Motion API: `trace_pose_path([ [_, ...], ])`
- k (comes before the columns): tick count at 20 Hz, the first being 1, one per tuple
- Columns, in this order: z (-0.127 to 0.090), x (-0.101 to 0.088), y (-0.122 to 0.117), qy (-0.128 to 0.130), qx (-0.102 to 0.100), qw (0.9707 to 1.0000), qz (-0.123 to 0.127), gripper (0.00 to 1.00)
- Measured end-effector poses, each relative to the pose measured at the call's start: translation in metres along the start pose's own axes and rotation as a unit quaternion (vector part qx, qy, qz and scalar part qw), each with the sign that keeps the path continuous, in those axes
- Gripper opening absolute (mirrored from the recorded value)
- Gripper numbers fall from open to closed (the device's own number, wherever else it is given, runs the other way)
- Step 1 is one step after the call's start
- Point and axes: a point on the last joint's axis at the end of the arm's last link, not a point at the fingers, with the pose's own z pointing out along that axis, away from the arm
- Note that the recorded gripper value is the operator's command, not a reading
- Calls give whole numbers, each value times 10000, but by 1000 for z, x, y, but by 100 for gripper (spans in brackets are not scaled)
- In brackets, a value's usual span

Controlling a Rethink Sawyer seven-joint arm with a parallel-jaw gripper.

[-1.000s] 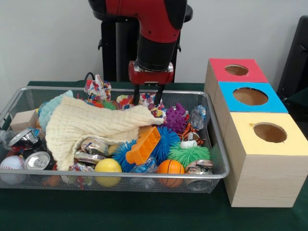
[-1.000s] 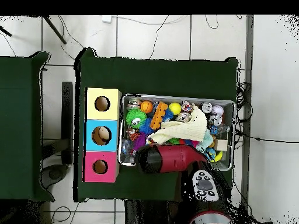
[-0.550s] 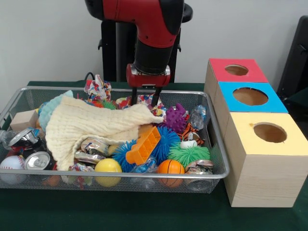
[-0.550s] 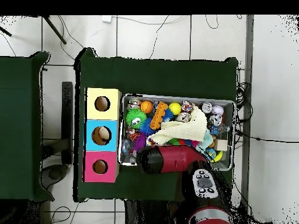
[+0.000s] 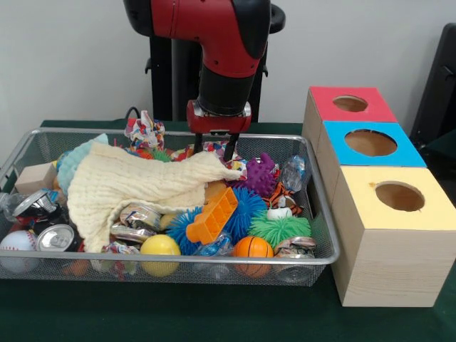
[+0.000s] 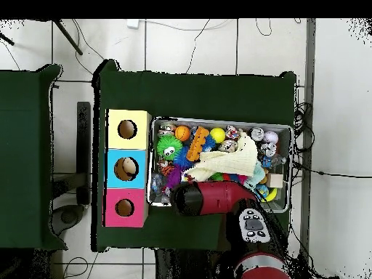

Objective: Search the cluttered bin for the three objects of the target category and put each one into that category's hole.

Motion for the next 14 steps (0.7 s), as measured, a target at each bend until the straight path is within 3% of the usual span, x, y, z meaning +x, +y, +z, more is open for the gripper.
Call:
trace_pose_path([
  [14,-1,-4,-3,-49,22,10000,8,100],
])
